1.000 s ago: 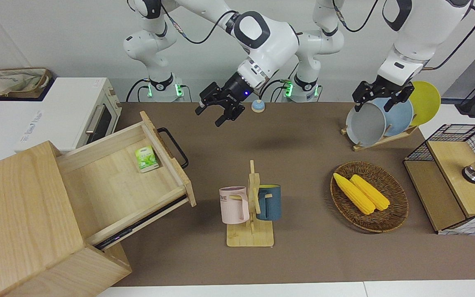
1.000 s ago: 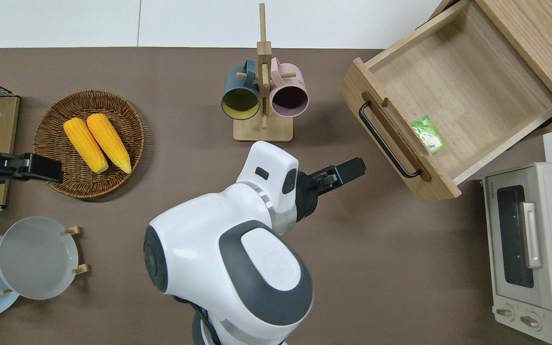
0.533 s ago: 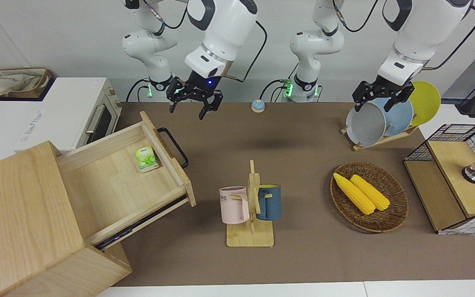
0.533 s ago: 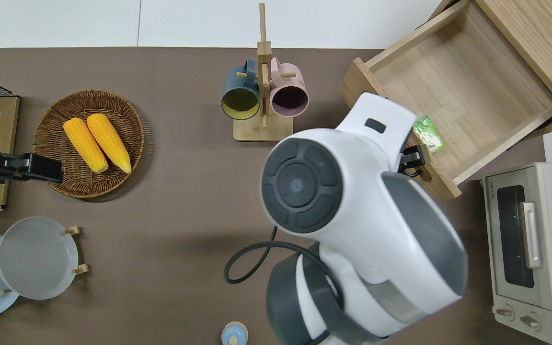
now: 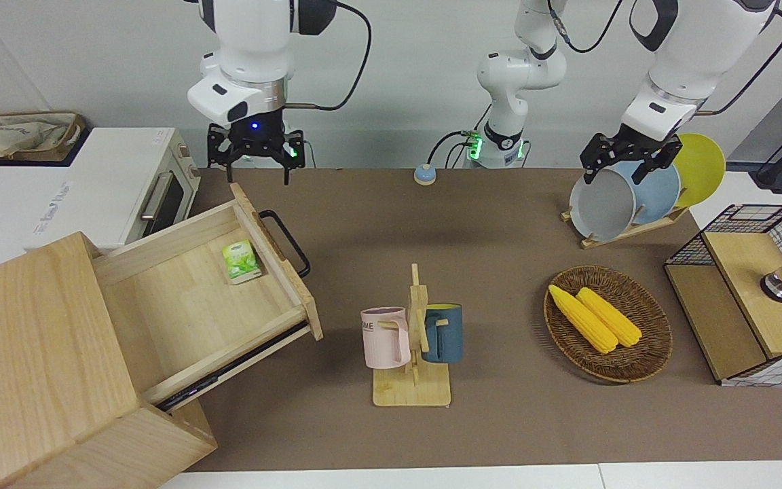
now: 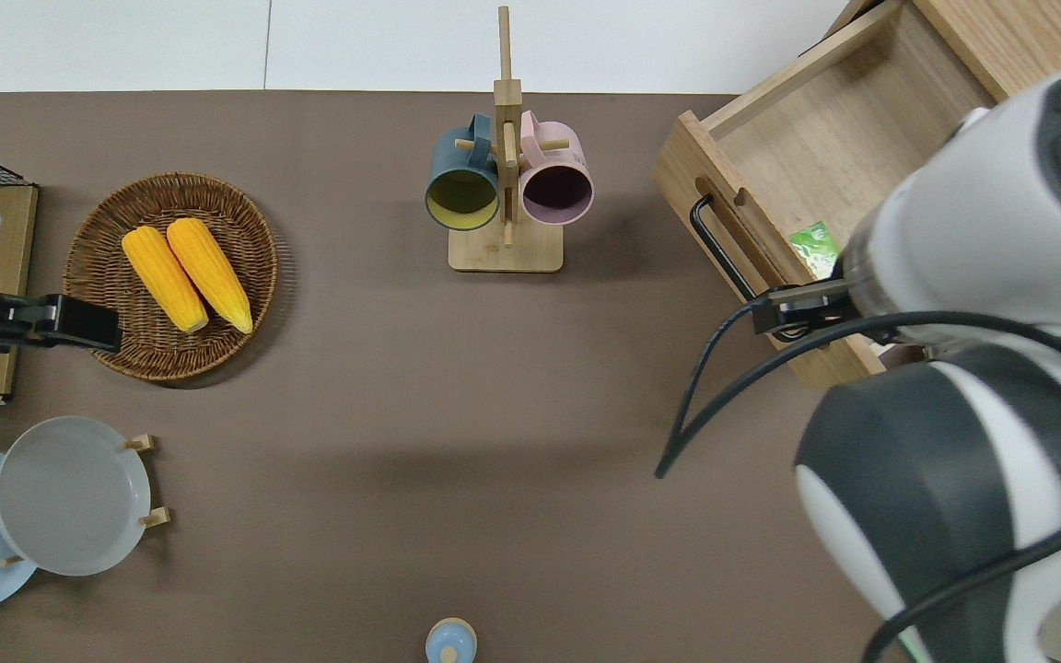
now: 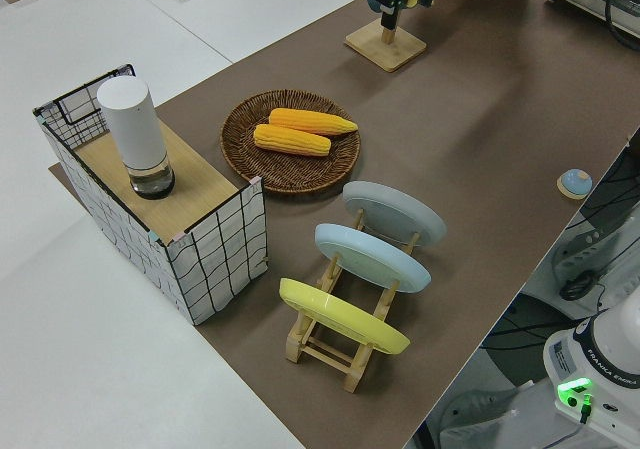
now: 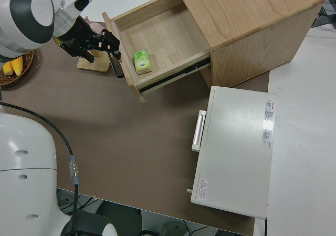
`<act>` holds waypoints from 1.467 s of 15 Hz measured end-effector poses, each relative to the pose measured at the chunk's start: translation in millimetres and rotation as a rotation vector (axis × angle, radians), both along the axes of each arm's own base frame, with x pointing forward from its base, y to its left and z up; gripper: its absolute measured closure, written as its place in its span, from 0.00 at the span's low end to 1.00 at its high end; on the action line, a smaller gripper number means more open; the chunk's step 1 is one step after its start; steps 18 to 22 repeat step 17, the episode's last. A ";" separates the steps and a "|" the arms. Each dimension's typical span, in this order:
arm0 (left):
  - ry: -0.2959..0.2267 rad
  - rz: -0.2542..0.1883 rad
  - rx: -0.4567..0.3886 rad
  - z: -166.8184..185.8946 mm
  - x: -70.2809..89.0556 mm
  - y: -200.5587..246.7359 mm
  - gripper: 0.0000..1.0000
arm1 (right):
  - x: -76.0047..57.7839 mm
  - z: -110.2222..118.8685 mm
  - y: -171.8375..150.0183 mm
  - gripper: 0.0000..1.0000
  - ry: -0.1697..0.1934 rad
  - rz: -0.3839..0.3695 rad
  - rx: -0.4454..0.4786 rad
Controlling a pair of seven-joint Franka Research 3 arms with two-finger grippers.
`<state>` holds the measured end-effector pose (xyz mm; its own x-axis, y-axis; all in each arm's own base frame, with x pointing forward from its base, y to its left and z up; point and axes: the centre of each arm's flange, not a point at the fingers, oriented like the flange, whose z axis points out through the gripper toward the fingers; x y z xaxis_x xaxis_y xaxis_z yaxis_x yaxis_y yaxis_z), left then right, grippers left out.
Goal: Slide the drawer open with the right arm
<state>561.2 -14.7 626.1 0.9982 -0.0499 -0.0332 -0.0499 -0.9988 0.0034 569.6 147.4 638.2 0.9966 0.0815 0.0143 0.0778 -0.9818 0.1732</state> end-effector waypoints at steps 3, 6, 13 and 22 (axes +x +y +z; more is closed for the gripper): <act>0.000 0.000 0.000 0.0 0.0 0.0 0.00 | 7.0 2.0 -43.6 0.01 0.025 0.012 0.062; 0.000 0.000 0.000 0.0 0.0 0.0 0.00 | 11.8 -1.8 -78.7 0.01 0.045 -0.016 0.119; 0.000 0.000 0.000 0.0 0.0 0.0 0.00 | 14.8 -6.9 -112.7 0.01 0.058 -0.050 0.144; 0.000 0.000 0.000 0.0 0.0 0.0 0.00 | 16.6 -11.8 -115.2 0.01 0.058 -0.055 0.144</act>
